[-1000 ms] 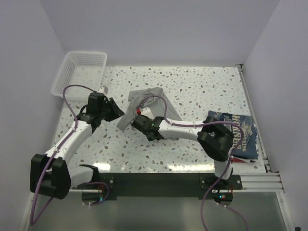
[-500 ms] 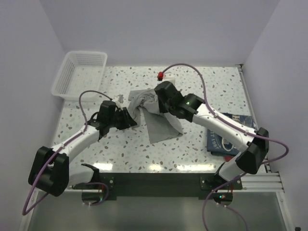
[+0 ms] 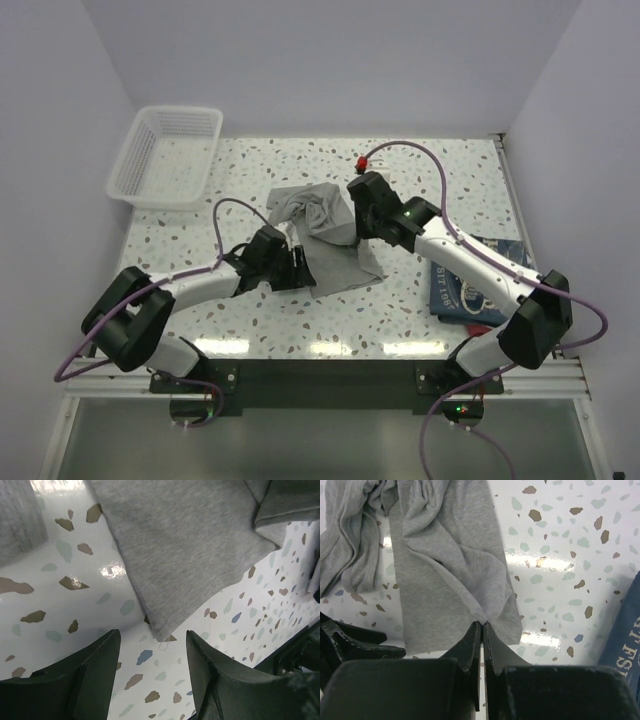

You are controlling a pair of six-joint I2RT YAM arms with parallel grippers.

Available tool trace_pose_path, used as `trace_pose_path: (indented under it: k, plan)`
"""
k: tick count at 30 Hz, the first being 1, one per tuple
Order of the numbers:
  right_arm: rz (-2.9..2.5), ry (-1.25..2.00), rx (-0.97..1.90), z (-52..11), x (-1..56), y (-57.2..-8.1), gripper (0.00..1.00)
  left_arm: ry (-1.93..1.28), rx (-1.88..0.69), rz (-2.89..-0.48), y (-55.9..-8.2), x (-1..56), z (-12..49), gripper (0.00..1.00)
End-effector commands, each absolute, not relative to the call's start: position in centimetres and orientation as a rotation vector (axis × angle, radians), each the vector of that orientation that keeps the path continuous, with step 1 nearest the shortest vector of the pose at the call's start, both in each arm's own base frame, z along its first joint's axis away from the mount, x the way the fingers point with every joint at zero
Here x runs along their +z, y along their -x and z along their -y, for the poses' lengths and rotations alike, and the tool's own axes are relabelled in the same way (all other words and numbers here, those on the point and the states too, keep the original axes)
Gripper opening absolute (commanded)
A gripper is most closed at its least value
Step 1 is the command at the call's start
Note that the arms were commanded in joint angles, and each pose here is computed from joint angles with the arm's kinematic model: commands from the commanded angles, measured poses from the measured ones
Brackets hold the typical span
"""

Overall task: Fold and stack the tank tops
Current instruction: Flatten the tank top out

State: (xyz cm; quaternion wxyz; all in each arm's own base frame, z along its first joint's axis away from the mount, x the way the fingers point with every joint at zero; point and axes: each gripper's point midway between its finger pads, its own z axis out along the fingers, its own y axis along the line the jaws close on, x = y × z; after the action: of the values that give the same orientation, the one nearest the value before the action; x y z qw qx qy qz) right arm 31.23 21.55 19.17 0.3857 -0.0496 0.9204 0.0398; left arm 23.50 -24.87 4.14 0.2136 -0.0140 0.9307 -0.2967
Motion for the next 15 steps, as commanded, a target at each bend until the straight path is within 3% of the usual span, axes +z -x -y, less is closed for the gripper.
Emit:
trace_pose_path:
  k: [1,11,15]
  plan:
    - [-2.304,0.107,0.148,-21.3,20.6,-31.2,0.00,0.091,-0.788,-2.570,-24.0,3.7,26.0,0.60]
    - [-2.304,0.071,0.173,-20.1,20.1,-31.6,0.00,0.203,-0.535,-2.651,-22.4,1.2,25.9,0.55]
    - [-2.297,0.063,0.194,-19.9,20.2,-31.6,0.00,0.288,-0.321,-2.669,-21.8,-0.3,24.4,0.48]
